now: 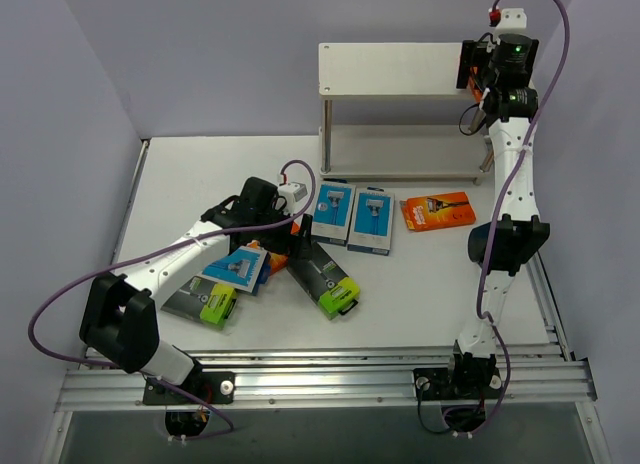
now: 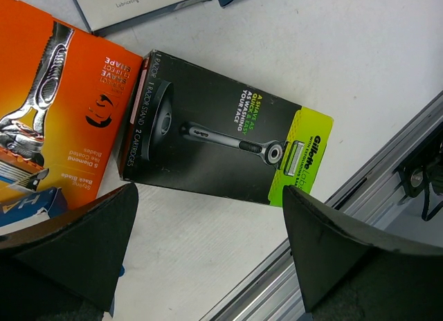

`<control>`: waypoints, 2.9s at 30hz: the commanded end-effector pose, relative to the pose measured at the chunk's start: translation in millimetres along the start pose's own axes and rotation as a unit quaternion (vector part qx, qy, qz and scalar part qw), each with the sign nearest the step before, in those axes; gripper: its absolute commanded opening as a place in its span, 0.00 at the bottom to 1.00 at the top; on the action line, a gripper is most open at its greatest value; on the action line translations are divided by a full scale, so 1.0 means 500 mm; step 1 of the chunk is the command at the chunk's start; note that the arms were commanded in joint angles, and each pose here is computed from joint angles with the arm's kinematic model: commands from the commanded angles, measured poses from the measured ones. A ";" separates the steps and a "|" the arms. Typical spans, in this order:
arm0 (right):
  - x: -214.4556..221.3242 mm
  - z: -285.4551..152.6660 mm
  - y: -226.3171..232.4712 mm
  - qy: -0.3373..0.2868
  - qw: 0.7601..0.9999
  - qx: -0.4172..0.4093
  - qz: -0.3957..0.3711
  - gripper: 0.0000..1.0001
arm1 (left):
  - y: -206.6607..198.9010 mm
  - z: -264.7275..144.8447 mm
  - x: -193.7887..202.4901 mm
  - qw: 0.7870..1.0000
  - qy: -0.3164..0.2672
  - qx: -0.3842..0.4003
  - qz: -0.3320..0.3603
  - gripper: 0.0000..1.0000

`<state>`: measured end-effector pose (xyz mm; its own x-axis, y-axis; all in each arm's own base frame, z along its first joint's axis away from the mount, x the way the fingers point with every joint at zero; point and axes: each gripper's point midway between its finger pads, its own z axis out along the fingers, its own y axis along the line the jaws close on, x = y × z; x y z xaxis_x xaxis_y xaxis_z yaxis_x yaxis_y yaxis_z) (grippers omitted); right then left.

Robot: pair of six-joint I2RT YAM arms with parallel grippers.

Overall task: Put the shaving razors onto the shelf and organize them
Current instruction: Place the shaving razor onto shelf

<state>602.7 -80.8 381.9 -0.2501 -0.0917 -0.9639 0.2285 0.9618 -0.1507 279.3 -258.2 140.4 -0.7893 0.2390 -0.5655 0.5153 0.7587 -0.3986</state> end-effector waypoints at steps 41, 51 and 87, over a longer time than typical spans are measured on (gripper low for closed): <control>0.035 0.015 -0.072 0.020 0.999 -0.003 0.028 1.00 | -0.017 0.002 -0.026 1.000 -0.002 0.019 0.018 0.95; -0.014 -0.016 -0.078 -0.008 0.999 -0.001 0.041 1.00 | -0.032 0.002 -0.023 0.999 0.004 0.041 0.022 0.95; -0.214 -0.250 -0.118 -0.152 0.978 0.013 0.146 0.90 | -0.056 -0.036 -0.034 0.997 -0.014 0.027 0.067 0.94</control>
<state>540.0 -100.2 457.7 -0.0423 0.0764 -0.9962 0.2723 0.9602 0.0621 262.3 -271.6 142.9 -0.7663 0.3367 -0.5472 0.5962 0.6901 -0.4103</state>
